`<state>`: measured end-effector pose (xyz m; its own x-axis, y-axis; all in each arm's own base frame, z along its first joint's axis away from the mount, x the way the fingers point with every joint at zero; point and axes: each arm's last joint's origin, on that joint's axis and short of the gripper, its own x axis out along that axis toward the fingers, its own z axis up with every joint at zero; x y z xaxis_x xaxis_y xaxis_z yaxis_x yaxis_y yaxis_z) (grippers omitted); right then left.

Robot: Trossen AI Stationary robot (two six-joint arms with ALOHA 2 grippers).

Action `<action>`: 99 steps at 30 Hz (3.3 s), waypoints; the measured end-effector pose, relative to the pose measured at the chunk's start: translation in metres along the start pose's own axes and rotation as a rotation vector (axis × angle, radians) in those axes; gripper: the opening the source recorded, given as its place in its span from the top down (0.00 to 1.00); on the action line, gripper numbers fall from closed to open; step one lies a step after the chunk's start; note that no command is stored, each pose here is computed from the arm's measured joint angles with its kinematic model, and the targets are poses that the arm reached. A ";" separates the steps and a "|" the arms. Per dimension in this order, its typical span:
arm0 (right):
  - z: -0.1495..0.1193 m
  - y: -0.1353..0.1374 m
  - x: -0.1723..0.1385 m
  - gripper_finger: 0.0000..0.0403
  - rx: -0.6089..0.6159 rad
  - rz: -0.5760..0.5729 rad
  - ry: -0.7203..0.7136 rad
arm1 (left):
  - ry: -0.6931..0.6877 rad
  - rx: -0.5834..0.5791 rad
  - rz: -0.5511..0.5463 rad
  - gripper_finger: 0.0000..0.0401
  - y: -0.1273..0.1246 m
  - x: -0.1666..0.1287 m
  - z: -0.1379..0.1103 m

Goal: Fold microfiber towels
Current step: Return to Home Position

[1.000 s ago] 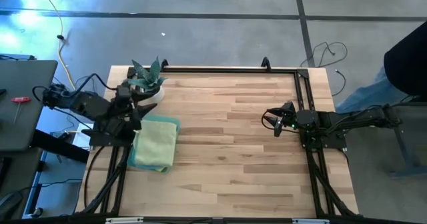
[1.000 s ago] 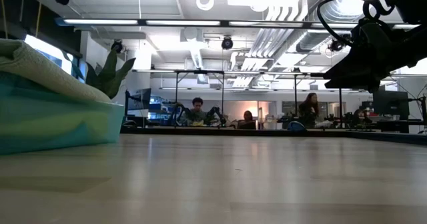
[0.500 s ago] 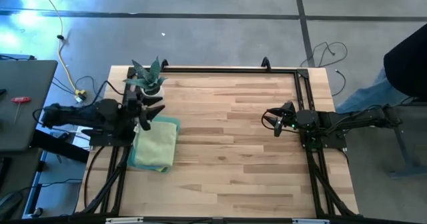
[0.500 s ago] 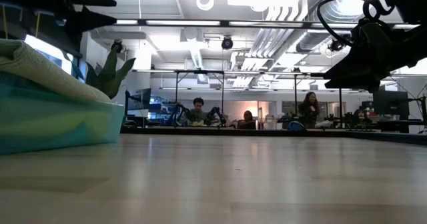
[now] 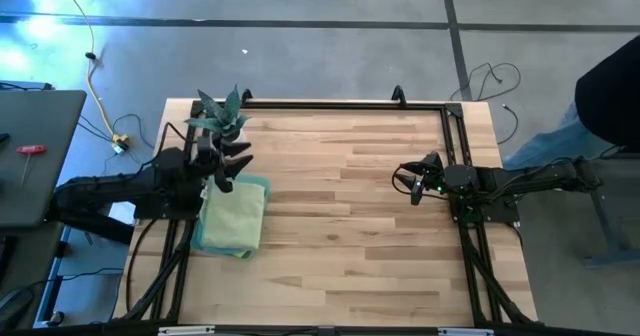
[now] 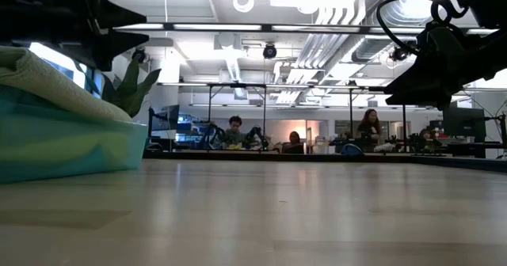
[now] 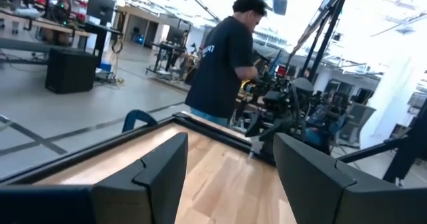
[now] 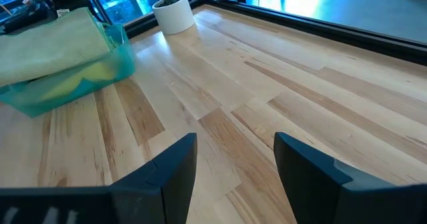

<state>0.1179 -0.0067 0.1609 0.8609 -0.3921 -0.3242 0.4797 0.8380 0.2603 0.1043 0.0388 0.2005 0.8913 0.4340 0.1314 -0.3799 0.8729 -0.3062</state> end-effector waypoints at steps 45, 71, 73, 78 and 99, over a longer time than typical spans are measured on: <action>0.000 0.000 0.000 0.52 0.000 0.000 0.000 | -0.018 0.049 0.126 0.47 0.027 -0.002 -0.013; 0.032 -0.005 -0.040 0.52 -0.193 0.129 -0.420 | -0.018 0.049 0.125 0.47 0.027 -0.002 -0.013; 0.034 -0.005 -0.041 0.52 -0.230 0.121 -0.446 | -0.017 0.049 0.126 0.47 0.027 -0.002 -0.013; 0.040 -0.008 -0.042 0.52 -0.255 0.056 -0.505 | -0.010 0.049 0.128 0.47 0.027 -0.002 -0.013; 0.035 -0.037 -0.026 0.52 -0.221 -0.177 -0.621 | -0.011 0.049 0.131 0.47 0.028 -0.002 -0.013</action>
<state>0.0833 -0.0410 0.1915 0.7423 -0.6200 0.2542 0.6328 0.7733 0.0384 0.0957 0.0592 0.1794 0.8305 0.5473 0.1037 -0.5048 0.8182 -0.2752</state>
